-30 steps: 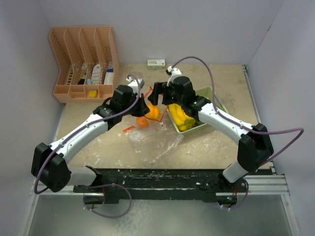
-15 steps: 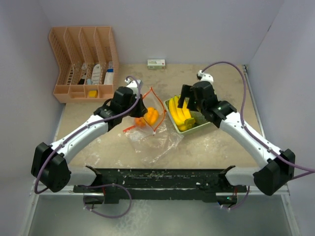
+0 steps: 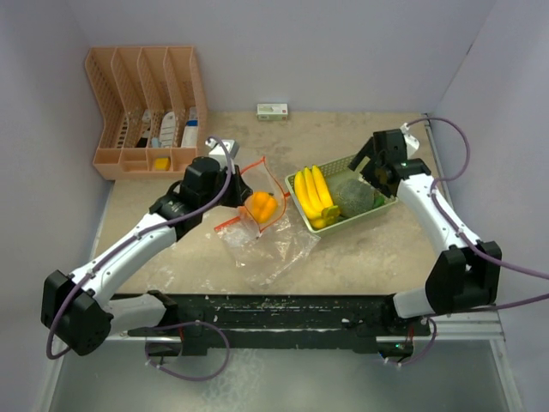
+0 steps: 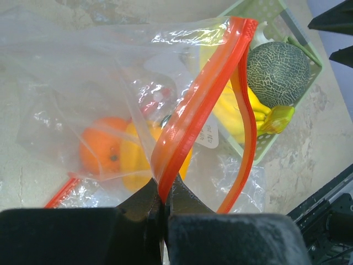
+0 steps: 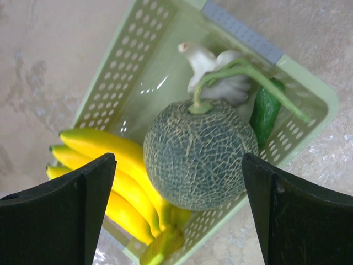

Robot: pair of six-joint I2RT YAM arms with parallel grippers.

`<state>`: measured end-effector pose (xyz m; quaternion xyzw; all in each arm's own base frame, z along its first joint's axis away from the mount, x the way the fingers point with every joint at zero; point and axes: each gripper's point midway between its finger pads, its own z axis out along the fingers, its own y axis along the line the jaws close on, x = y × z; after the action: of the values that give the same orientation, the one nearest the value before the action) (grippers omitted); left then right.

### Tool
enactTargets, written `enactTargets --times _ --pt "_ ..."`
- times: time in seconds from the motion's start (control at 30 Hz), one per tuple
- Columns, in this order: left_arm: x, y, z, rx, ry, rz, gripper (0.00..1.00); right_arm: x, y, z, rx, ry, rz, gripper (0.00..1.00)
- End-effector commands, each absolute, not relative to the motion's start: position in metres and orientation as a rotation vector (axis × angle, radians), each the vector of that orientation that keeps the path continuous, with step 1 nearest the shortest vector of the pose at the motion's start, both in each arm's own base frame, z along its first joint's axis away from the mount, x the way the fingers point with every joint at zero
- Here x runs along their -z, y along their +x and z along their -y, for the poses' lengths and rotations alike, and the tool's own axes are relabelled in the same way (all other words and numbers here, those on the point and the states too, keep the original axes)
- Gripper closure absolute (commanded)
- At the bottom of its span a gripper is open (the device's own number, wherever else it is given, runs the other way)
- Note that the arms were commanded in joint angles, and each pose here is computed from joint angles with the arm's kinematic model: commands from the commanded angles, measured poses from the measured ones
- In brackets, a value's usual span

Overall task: Place the food in the zip-top bag and seal the zipper
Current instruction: Pick up the fake fruit from the bin.

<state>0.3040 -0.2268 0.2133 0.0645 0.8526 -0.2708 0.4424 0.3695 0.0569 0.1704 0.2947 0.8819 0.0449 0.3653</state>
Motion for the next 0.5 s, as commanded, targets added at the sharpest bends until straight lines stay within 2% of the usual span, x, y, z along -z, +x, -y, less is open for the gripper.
enactTargets --times 0.0,0.13,0.47 --pt "-0.229 0.305 0.223 0.674 0.163 -2.036 1.0 -0.176 0.385 -0.031 -0.128 0.989 -2.146 0.03" --pt "-0.227 0.304 0.222 0.667 0.167 -2.042 1.0 -0.157 0.388 -0.022 -0.142 1.064 -2.135 0.03" --pt "-0.22 0.303 0.227 0.684 0.189 -2.06 1.0 -0.128 0.403 0.004 0.059 1.13 -2.102 0.05"
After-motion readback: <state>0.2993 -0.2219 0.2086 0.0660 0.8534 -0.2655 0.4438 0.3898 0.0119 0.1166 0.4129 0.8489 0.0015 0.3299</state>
